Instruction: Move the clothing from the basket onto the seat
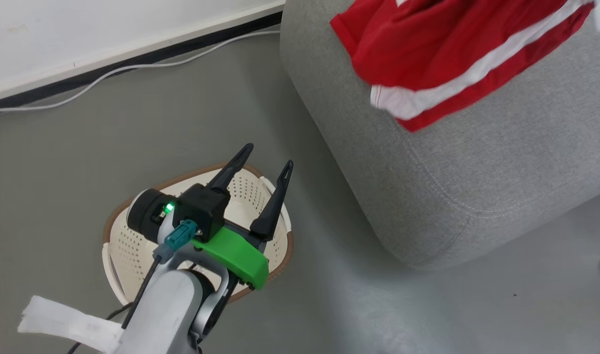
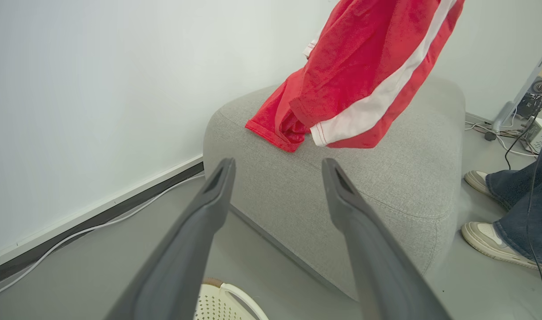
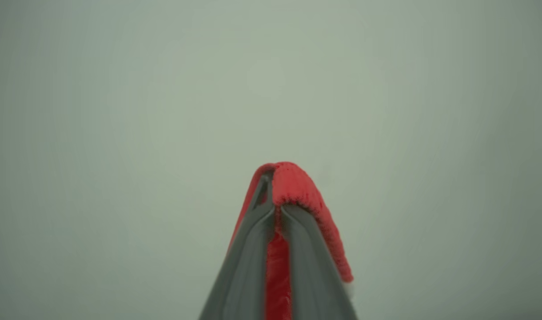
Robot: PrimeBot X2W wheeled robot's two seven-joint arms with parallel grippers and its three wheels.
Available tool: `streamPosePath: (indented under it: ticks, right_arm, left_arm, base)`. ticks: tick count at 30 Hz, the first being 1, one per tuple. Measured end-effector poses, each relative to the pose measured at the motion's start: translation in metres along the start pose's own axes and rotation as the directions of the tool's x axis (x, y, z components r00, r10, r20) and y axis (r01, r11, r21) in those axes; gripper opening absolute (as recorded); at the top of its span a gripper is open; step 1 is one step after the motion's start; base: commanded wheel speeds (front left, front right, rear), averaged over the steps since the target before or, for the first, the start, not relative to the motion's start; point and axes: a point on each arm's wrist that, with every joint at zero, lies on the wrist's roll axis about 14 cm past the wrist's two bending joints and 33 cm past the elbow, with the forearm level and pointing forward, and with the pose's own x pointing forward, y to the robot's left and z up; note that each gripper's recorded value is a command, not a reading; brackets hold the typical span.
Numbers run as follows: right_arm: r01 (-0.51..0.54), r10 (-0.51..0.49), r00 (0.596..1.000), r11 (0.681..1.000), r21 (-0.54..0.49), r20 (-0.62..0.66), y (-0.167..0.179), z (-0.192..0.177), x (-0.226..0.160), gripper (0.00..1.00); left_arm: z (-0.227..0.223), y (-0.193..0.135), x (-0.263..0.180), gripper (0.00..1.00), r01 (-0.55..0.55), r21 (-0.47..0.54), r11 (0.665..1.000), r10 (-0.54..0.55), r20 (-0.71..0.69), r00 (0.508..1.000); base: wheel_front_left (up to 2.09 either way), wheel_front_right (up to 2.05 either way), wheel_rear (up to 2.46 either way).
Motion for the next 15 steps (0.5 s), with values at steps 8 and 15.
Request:
streamPosePath:
  ticks: [8, 15]
  right_arm:
    - [0.130, -0.122, 0.987, 0.989, -0.074, 0.101, -0.050, 0.037, 0.064, 0.00]
    - [0.242, -0.241, 0.970, 0.967, -0.076, 0.026, -0.085, 0.003, 0.089, 0.00]
  left_arm:
    - [-0.001, 0.033, -0.005, 1.00, -0.067, -0.002, 0.998, 0.067, 0.004, 0.998]
    - [-0.007, 0.068, -0.013, 1.00, -0.135, -0.001, 0.991, 0.135, -0.009, 0.991]
  base:
    - [0.00, 0.00, 0.00]
    - [0.00, 0.00, 0.00]
